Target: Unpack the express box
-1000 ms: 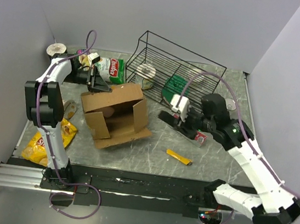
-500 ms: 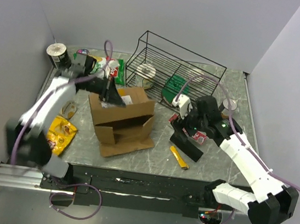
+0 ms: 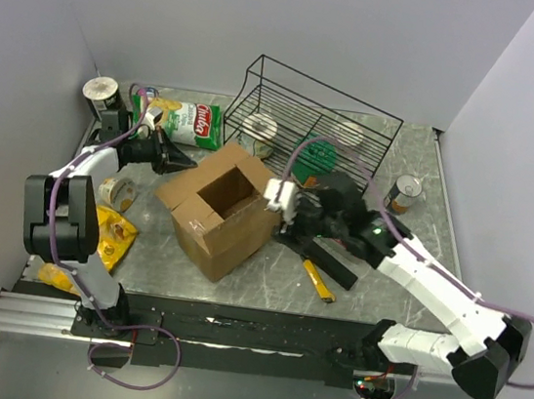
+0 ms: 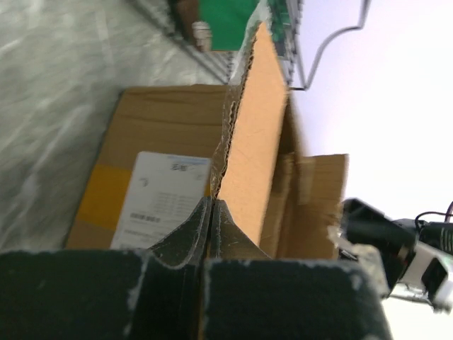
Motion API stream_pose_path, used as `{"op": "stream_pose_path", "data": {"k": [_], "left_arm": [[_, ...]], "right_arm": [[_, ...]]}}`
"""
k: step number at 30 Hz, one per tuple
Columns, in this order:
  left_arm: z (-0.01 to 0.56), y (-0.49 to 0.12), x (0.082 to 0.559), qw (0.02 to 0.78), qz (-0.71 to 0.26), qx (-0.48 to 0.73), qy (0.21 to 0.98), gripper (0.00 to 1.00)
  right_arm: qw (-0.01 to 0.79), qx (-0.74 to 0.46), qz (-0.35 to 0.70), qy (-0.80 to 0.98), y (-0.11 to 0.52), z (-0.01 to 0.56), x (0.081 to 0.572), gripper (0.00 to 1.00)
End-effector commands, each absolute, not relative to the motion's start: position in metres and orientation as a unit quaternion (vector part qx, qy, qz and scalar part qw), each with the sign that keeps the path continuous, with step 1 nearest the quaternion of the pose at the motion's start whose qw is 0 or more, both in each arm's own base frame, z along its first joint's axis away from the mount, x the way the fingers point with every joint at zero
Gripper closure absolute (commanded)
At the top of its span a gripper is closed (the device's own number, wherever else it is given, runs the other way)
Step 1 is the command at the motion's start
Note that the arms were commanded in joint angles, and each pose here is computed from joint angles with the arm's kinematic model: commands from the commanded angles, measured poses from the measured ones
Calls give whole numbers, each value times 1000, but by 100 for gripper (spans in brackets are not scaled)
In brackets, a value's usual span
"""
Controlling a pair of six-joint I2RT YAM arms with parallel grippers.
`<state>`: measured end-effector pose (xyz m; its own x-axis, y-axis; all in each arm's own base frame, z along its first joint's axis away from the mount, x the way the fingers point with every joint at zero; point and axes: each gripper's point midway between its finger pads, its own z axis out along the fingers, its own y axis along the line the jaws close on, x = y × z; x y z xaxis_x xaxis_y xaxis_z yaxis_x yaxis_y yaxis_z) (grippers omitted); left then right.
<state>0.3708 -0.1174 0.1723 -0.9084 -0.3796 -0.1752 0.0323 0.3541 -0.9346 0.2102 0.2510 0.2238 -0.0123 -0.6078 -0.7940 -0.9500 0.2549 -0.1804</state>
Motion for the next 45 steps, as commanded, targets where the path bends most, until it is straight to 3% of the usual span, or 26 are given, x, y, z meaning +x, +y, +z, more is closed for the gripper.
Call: {"op": "stream_pose_path", "data": {"k": [1,10,15,22,27,28,32,33,40,45], "left_arm": [[215,-126,374,230,-581,-63,779,99],[241,-130,358,267,-568,-38,778,99],[249,-130,354,285,-556,-30,780,99],[252,-127,354,310,-537,-29,784,99],[254,-125,354,323,-525,-26,787,99],[254,-125,353,325,-523,-25,788,99],[246,-126,349,318,-525,-32,789,99],[243,-126,349,315,-524,-34,790,99],[198,-116,350,285,-488,-82,821,99],[183,-111,354,282,-472,-99,829,99]], "right_arm": [[514,-597,201,582,312,280,228,37],[607,-536,200,552,381,354,295,44],[531,-582,215,577,409,301,304,51],[389,-645,230,617,382,204,249,57],[329,-643,237,649,378,168,239,57],[311,-641,243,658,382,157,237,56],[271,-609,264,697,391,137,235,24],[259,-603,274,703,392,132,231,22],[170,-588,272,743,392,84,217,23],[190,-568,294,745,395,126,224,27]]}}
